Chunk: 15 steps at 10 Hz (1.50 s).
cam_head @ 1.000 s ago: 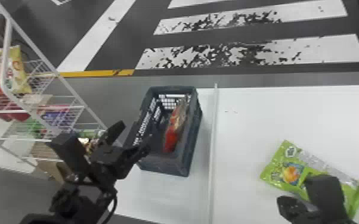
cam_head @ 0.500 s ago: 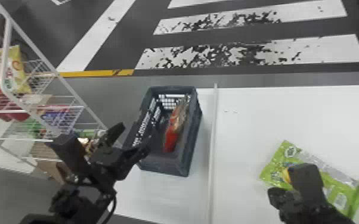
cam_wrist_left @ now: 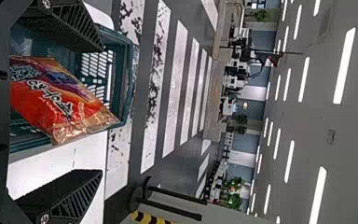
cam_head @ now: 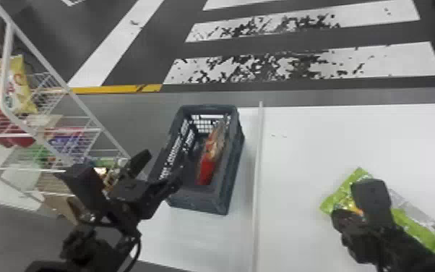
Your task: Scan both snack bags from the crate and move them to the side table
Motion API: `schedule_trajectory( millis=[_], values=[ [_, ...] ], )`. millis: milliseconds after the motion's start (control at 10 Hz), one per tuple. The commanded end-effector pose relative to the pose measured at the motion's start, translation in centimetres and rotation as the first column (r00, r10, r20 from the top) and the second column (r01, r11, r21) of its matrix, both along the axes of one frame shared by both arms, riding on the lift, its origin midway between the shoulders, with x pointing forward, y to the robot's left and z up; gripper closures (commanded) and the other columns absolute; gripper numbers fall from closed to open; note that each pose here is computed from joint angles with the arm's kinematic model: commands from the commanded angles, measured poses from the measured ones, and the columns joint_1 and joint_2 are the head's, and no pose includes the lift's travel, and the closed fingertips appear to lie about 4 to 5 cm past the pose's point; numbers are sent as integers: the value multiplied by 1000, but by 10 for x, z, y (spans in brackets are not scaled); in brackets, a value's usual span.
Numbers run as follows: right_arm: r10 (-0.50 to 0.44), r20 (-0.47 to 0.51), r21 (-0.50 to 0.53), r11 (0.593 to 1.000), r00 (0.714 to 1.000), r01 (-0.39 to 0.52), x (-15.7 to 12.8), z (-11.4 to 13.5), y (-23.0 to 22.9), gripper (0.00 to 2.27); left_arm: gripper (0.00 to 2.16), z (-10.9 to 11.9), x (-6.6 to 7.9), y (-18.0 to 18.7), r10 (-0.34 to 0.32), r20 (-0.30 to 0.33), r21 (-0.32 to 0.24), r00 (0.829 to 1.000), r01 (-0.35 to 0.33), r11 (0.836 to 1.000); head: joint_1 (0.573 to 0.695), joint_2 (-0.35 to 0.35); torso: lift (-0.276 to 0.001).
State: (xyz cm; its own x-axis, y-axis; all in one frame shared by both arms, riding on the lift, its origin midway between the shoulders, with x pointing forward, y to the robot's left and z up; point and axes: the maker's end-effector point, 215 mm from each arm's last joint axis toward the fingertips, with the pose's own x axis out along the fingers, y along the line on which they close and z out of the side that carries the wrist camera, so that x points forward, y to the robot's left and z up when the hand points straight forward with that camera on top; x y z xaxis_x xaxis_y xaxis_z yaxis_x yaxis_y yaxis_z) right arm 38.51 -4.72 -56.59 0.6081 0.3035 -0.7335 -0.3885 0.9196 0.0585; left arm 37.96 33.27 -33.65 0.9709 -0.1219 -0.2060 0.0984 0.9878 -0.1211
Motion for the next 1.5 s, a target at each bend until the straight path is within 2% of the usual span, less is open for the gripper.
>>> schedule_trajectory(
  millis=[0,100,400,600,900,1200,1400],
  values=[
    [-26,-1,-11,1000,1000,26,15,-4,-7,2246,70,0,0,0,-1,2,0,1000,1,1000,695,350,-29],
    [-49,6,-21,999,999,49,24,-7,-15,2246,70,1,0,-1,-2,2,0,1000,2,1000,695,350,-29],
    [-126,31,-20,992,992,126,54,4,-48,2246,70,0,0,-1,-3,1,1,1000,3,1000,695,350,-29],
    [-167,23,-18,986,986,167,62,2,-69,2246,70,1,0,-2,-4,4,1,1000,4,1000,695,312,-29],
    [-196,9,-9,980,980,196,53,-1,-85,2246,70,2,0,-2,-6,5,0,1000,6,1000,695,274,-29],
    [-191,32,24,982,981,190,38,33,-82,2246,70,0,2,-4,-9,5,-4,1000,9,1000,695,272,-29],
    [-195,28,44,980,980,194,23,44,-84,2246,70,-1,3,-6,-14,5,-5,1000,14,1000,695,275,-29]
  ],
)
